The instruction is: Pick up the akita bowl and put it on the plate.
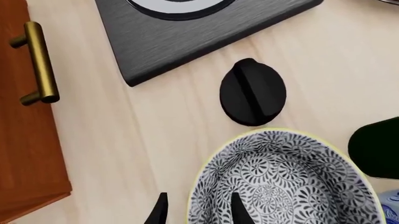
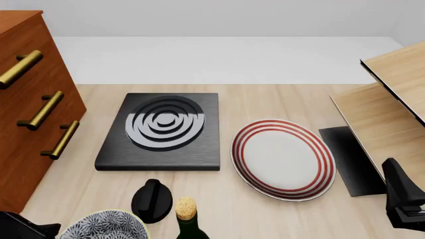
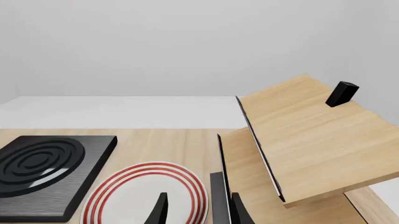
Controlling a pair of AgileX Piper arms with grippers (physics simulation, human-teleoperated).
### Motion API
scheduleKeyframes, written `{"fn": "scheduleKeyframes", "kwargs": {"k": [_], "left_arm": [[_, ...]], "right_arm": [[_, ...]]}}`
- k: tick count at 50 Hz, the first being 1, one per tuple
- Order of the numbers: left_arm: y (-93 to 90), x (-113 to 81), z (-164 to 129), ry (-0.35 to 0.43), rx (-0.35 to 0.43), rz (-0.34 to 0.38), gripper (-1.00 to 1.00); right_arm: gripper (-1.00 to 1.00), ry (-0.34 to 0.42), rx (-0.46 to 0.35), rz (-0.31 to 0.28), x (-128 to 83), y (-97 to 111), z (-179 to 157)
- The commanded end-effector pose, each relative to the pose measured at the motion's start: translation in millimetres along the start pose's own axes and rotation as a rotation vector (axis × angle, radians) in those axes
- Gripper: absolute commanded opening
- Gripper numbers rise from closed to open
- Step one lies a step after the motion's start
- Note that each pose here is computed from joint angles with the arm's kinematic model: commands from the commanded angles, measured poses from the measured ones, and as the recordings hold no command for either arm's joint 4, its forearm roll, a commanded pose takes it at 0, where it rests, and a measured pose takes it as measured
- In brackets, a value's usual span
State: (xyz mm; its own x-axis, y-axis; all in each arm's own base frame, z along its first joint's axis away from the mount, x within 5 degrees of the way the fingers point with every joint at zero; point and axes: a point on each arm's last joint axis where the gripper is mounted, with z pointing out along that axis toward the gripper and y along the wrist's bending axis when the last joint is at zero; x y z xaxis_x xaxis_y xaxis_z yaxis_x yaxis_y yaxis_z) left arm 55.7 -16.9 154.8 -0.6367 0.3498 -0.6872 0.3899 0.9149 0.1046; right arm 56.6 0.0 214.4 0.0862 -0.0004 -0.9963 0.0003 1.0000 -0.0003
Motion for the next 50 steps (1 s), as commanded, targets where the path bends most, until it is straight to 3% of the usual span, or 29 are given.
{"fn": "scheduleKeyframes", "kwargs": {"k": [1, 41, 42, 50], "left_arm": [[0.0, 1.9, 3.3, 0.010, -0.002, -0.003, 1.00], [1.6, 3.9, 10.8, 0.042, -0.017, -0.007, 1.00], [1.7, 4.7, 9.8, 0.040, -0.020, 0.002, -1.00], [3.6, 3.5, 9.4, 0.024, -0.041, 0.020, -1.00]], "right_arm": [[1.00, 0.000, 0.000, 0.000, 0.0, 0.0, 0.0], [1.00, 0.000, 0.000, 0.000, 0.0, 0.0, 0.0], [1.00, 0.000, 0.000, 0.000, 0.0, 0.0, 0.0], [1.00, 0.000, 0.000, 0.000, 0.0, 0.0, 0.0]]}}
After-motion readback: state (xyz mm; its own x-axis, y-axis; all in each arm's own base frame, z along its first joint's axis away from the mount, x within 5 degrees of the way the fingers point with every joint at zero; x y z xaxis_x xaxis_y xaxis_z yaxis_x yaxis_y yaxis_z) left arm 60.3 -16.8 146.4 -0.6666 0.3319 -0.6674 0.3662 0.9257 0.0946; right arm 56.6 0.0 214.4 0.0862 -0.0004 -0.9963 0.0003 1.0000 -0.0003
